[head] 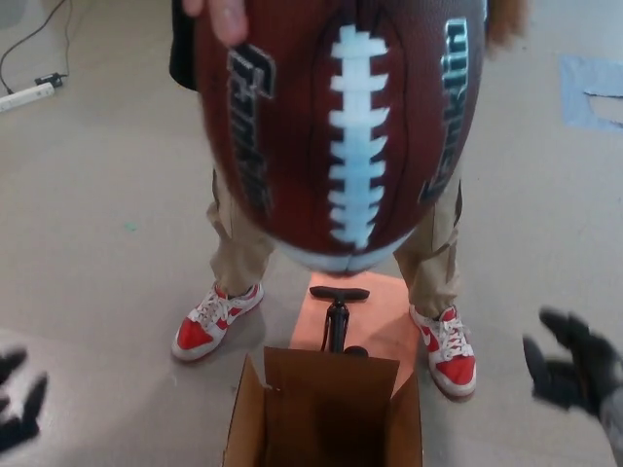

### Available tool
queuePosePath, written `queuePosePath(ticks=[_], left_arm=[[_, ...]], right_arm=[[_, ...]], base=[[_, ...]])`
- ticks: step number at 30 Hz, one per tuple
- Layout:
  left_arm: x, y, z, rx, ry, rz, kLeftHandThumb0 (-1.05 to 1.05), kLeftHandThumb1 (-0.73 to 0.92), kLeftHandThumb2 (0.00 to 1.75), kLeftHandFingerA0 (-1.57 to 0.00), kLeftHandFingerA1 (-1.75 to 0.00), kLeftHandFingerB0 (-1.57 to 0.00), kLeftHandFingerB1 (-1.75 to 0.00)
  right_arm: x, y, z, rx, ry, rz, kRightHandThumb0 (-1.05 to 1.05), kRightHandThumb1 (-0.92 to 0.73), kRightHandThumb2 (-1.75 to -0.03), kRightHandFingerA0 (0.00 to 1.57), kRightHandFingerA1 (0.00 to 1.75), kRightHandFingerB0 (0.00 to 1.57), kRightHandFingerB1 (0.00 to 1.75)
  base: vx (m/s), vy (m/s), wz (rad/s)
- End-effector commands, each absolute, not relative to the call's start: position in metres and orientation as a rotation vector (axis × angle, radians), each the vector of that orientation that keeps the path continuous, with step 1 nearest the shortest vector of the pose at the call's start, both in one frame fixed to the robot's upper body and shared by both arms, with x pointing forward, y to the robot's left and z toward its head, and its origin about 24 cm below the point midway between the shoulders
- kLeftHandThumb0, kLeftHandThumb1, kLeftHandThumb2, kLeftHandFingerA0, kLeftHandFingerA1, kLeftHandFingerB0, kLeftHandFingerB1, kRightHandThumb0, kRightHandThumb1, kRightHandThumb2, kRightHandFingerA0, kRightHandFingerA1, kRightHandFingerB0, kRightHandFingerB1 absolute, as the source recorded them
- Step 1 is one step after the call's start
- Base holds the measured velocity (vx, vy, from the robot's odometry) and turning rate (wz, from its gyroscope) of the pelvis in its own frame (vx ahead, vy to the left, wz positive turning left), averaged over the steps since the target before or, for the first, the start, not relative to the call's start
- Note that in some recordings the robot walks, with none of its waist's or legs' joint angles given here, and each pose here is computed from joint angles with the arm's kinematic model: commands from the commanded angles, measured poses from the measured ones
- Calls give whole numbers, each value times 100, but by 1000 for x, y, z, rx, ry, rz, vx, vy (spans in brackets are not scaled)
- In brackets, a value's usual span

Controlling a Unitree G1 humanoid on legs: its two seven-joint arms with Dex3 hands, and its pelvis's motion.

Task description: Use both hands to pick up a football from a person and place it into a container beneath

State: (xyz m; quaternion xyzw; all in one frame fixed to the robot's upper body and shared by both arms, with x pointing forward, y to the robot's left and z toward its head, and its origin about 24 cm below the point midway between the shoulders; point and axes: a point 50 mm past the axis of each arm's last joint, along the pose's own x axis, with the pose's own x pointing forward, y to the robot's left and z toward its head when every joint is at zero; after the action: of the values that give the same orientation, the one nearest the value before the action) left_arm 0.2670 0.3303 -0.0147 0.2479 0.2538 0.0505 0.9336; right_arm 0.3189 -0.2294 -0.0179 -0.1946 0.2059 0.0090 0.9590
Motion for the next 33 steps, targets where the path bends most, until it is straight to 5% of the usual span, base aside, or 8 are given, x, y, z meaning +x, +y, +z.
queuePosePath(ticks=[1,8,10,11,16,17,18,33], left_arm=[[281,346,18,517,375,59,-86,78,108,-10,-28,-9,-20],[280,347,18,528,371,59,-86,78,109,-9,-26,-8,-19],[280,347,18,528,369,57,-86,79,109,-9,-26,-8,-19],[279,347,17,529,368,56,-85,79,109,-9,-26,-8,-19],[275,350,17,524,349,68,-86,80,110,-8,-24,-8,-19],[275,352,23,463,298,77,-92,82,111,-6,-10,-7,-13],[276,352,26,417,267,80,-88,78,111,0,-11,0,-13],[251,295,159,274,-466,-200,-95,73,111,0,-4,0,-18]], right_arm=[[338,-237,13,-390,244,-20,-95,-73,-110,8,56,3,18],[338,-237,13,-381,235,-29,-94,-73,-115,7,56,8,16],[338,-238,14,-380,224,-31,-97,-92,-73,12,54,0,29],[337,-237,13,-376,220,-31,-100,-76,-114,10,57,10,14],[337,-236,15,-359,176,-42,-94,-74,-120,9,57,0,11],[338,-236,21,-287,118,-63,-104,-92,-79,6,44,0,20],[339,-237,25,-254,84,-76,-96,-76,-123,11,34,0,8],[285,-215,142,-81,-661,6,-94,-76,-117,10,21,0,21]], base=[[98,-4,2],[98,-8,2],[93,-9,2],[90,-9,1],[68,-8,1],[0,0,0],[0,0,0],[0,0,0]])
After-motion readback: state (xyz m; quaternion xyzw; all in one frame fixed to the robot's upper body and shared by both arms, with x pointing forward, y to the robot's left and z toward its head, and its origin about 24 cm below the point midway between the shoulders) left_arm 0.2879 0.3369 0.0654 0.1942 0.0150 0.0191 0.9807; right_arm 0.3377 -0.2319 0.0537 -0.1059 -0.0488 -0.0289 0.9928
